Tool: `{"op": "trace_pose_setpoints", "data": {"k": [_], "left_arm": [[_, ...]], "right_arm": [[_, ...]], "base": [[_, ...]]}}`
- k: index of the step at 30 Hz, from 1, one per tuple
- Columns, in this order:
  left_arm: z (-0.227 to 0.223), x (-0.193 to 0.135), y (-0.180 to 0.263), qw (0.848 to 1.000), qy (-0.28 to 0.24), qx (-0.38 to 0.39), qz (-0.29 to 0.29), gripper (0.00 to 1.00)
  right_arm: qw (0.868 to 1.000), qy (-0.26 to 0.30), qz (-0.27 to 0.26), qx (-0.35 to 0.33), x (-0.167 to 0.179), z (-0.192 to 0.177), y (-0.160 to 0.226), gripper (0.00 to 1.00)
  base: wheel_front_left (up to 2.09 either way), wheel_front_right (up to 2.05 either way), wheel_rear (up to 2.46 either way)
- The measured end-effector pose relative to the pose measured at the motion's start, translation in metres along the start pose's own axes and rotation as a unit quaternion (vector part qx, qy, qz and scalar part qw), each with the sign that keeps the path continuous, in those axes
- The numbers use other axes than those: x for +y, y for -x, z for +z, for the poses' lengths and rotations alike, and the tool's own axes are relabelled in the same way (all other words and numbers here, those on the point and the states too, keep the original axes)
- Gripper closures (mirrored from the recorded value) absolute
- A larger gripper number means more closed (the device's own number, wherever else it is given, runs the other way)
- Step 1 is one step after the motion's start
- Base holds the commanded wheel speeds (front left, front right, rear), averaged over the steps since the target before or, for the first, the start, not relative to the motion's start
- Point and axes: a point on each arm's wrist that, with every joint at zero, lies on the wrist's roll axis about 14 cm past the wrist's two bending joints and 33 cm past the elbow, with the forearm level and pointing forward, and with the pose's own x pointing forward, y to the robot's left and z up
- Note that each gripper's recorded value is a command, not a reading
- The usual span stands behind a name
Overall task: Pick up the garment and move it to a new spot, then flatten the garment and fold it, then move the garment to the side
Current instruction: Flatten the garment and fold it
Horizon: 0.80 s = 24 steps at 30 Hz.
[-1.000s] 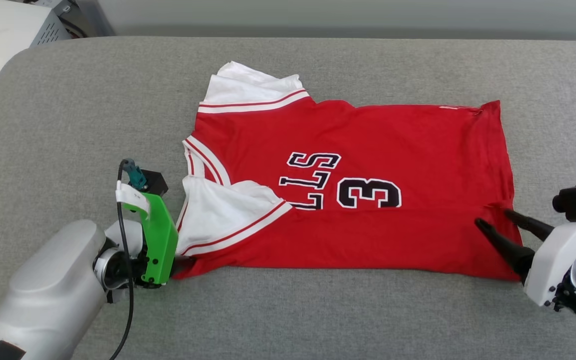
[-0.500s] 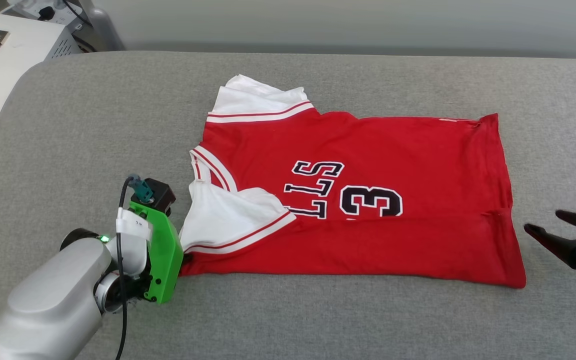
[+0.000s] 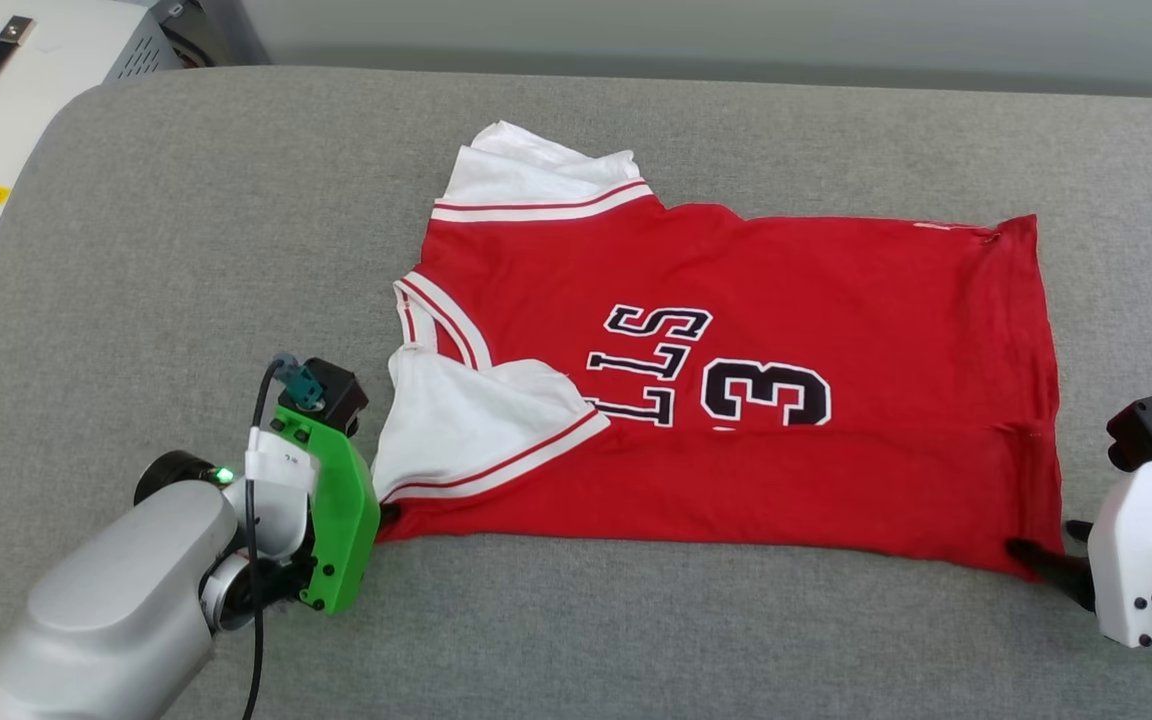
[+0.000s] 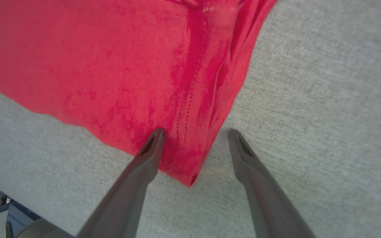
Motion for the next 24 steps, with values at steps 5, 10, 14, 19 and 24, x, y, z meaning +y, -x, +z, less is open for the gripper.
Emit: {"op": "trace_pose_setpoints", "data": {"k": [5, 10, 14, 19, 24], "left_arm": [[-0.003, 0.004, -0.002, 1.0, 0.004, 0.0, 0.005, 1.0], [0.0, 0.004, 0.002, 1.0, 0.005, -0.012, 0.007, 1.0], [-0.001, -0.001, 0.01, 1.0, 0.009, -0.025, 0.004, 1.0], [0.002, -0.012, 0.028, 0.999, 0.009, -0.047, -0.01, 1.0], [-0.008, -0.027, 0.041, 0.999, -0.002, -0.047, -0.025, 1.0]], "right_arm": [[1.0, -0.017, -0.003, -0.004, -0.001, -0.009, -0.009, 0.71], [0.999, -0.017, -0.003, -0.051, 0.002, 0.003, -0.003, 1.0], [0.996, -0.004, 0.006, -0.085, 0.011, 0.015, 0.011, 1.0], [0.993, 0.004, 0.013, -0.116, 0.015, 0.016, 0.036, 1.0], [0.992, 0.005, 0.015, -0.127, 0.017, 0.008, 0.057, 1.0]], "base": [[0.0, 0.0, 0.0], [0.0, 0.0, 0.0], [0.0, 0.0, 0.0], [0.0, 0.0, 0.0], [0.0, 0.0, 0.0]]}}
